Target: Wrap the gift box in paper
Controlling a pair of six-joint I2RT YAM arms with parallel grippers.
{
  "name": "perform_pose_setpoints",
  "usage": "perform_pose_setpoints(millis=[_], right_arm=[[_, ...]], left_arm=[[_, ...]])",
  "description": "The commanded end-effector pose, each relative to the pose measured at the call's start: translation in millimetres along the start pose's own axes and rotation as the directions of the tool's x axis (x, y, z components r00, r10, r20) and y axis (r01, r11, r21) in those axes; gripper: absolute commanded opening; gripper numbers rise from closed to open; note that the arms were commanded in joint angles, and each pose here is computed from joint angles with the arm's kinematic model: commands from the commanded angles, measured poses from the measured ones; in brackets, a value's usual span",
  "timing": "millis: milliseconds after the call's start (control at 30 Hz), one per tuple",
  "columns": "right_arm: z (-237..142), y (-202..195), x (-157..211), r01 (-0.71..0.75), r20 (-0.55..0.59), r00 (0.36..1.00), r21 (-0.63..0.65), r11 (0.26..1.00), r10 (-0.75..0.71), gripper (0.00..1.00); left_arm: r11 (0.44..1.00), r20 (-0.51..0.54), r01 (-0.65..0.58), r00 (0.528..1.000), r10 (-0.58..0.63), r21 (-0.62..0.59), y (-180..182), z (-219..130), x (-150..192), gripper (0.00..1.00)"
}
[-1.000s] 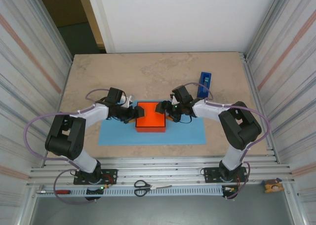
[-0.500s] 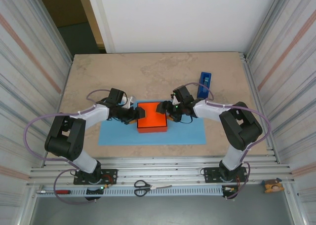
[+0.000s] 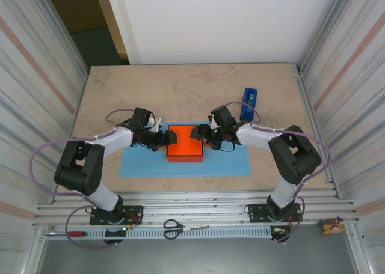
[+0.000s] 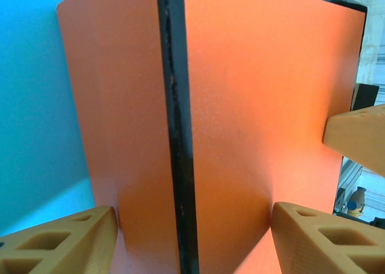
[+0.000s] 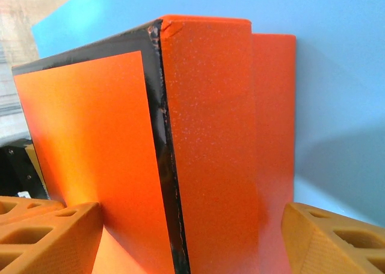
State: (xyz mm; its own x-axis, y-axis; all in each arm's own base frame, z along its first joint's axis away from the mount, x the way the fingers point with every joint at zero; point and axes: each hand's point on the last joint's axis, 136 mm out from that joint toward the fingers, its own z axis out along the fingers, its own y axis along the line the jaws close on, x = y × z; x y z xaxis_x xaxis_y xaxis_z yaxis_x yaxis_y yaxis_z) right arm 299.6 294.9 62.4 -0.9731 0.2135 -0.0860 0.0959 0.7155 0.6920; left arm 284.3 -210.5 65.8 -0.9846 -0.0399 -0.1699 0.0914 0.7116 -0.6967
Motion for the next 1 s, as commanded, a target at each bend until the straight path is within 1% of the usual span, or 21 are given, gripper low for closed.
perform_pose_setpoints(millis=[0,367,467,567,633,767,867,967], right_arm=[[-3.5,-7.2,0.1,-0.007,-0.005,1.0,0.028,1.0,0.008,0.76],[-3.9,-9.5,-1.9,-0.012,-0.003,1.0,0.037,0.999,0.012,0.77],[-7.4,-6.8,-5.1,-0.006,0.004,1.0,0.025,1.0,0.006,0.8],[-13.9,-3.1,-9.1,0.014,0.021,1.0,0.027,1.0,-0.014,0.85],[-22.1,-1.4,-12.7,0.029,0.035,0.999,0.037,0.999,-0.03,0.88],[-48.4,-9.0,-20.9,0.05,0.094,0.994,0.095,0.994,-0.059,0.92],[-73.8,-29.9,-25.4,0.019,0.156,0.987,0.151,0.988,-0.042,0.92],[-97.8,-57.2,-26.2,-0.049,0.21,0.978,0.16,0.986,0.015,0.9]], left_arm=[[1.0,-0.001,-0.01,1.0,0.01,0.015,-5.7,-2.5,2.6,0.68],[1.0,0.017,-0.012,1.0,0.012,0.008,-5.9,-2.7,-3.6,0.69],[1.0,0.029,-0.019,0.999,0.019,0.003,-7.2,-5.2,-5.9,0.72],[1.0,0.054,-0.022,0.998,0.022,0.002,-8.8,-10.1,-11.3,0.77],[1.0,0.075,-0.023,0.997,0.023,0.009,-11.2,-15.1,-15.8,0.8],[0.999,0.118,-0.041,0.992,0.038,0.024,-18.8,-25.9,-21.0,0.85],[0.998,0.142,-0.06,0.988,0.055,0.029,-23.6,-33.3,-23.0,0.87],[0.998,0.14,-0.057,0.989,0.053,0.023,-21.1,-34.7,-20.8,0.87]])
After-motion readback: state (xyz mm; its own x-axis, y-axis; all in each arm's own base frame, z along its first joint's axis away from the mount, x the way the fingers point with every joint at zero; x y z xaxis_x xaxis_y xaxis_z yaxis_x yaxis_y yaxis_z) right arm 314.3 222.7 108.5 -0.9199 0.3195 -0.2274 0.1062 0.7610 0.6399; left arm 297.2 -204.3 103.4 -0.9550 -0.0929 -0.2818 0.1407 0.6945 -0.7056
